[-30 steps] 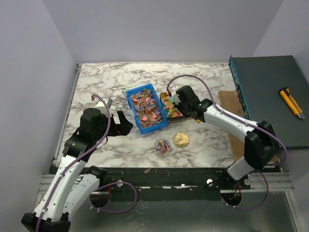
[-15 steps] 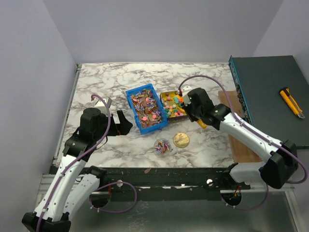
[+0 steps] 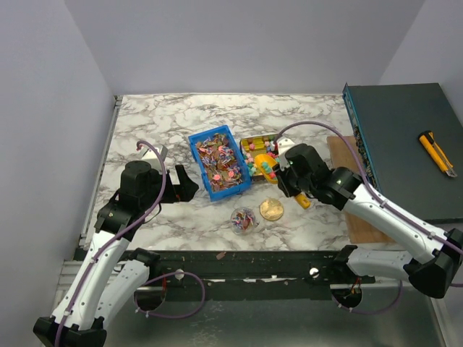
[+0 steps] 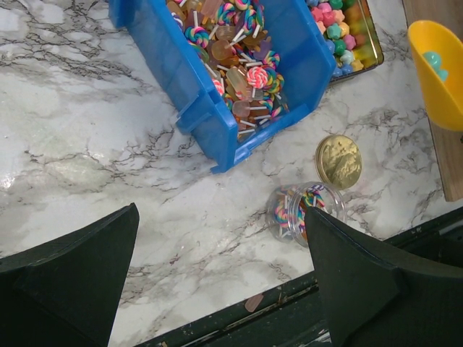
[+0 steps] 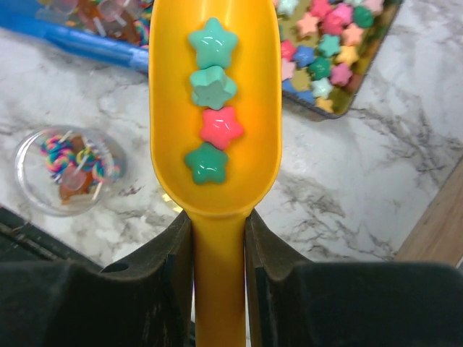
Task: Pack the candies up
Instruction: Place the fake candies in the packing bottle.
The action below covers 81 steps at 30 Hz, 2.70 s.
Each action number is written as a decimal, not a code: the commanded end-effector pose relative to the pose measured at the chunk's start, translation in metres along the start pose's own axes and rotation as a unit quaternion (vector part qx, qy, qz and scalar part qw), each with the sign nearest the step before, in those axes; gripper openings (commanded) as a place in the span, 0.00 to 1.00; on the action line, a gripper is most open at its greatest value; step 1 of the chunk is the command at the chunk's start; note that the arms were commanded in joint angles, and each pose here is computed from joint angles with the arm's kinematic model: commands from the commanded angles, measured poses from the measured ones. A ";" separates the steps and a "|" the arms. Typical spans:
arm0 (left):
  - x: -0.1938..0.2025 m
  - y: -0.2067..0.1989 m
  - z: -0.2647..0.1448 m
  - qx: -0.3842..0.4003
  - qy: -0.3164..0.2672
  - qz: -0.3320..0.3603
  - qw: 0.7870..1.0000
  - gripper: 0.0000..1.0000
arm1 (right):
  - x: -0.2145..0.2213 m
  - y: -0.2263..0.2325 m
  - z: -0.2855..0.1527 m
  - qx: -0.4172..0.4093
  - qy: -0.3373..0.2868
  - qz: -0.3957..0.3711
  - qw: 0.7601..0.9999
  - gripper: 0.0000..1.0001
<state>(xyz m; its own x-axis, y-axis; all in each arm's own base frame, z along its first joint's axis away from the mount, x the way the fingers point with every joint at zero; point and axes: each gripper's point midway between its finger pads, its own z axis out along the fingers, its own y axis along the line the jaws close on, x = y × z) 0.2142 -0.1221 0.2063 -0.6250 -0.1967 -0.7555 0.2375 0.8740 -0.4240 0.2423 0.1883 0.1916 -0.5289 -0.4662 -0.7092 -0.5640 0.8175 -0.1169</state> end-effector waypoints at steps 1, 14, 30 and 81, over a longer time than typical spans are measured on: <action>0.003 0.005 -0.001 -0.011 0.004 0.002 1.000 0.99 | 0.010 0.028 -0.015 -0.026 0.013 0.014 0.999 0.01; 0.002 0.003 -0.003 -0.006 0.000 0.003 1.000 0.99 | 0.036 0.089 -0.043 -0.062 0.053 -0.001 0.997 0.01; 0.002 -0.003 -0.006 0.010 -0.003 0.003 1.000 0.99 | 0.080 0.132 -0.054 -0.083 0.160 -0.003 0.984 0.01; -0.005 -0.018 -0.024 0.047 -0.037 0.012 0.998 0.99 | 0.086 0.142 -0.062 -0.028 0.327 -0.049 0.943 0.01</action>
<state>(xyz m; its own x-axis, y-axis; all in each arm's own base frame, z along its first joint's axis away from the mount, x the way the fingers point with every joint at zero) 0.1989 -0.1246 0.2313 -0.5554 -0.2164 -0.8029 0.3129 0.8402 -0.4428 0.0844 0.2496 0.1452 -0.7312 -0.6717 -0.1189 -0.6578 0.7405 -0.1374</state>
